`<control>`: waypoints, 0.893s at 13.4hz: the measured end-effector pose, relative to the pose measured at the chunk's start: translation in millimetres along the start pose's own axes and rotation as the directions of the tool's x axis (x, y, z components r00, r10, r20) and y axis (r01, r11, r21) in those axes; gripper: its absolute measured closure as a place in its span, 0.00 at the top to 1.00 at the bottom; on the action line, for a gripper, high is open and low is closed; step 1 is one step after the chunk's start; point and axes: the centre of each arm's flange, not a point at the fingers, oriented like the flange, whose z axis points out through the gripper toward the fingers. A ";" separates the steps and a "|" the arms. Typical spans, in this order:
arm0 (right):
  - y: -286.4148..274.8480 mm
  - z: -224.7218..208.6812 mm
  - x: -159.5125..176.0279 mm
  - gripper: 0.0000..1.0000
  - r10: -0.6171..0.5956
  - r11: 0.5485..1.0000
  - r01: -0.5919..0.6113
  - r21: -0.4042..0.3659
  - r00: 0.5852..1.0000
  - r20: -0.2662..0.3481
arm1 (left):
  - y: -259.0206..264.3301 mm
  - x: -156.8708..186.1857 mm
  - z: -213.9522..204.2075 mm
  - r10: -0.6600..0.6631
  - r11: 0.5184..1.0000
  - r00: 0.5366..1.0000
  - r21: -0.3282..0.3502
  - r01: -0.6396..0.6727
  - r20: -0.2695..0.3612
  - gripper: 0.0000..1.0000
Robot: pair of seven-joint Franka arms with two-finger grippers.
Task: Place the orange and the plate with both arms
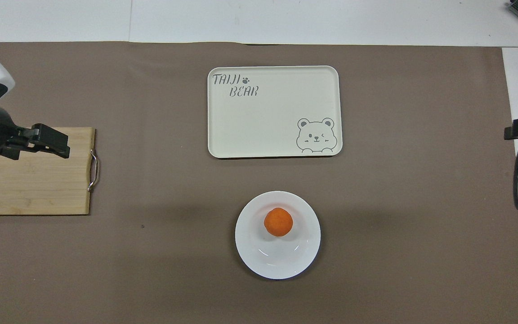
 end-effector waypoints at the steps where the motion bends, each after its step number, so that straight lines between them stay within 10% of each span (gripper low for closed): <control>1: 0.5 6.9 -1.1 1.00 -0.004 1.000 0.004 0.000 1.000 0.014 | 0.0 0.0 0.0 0.000 1.000 1.000 0.000 0.000 0.000 1.00; 12: -6.1 179.0 2.9 1.00 -0.129 0.987 0.116 0.109 0.984 0.119 | 0.0 0.0 0.0 0.000 1.000 1.000 0.000 0.000 0.000 1.00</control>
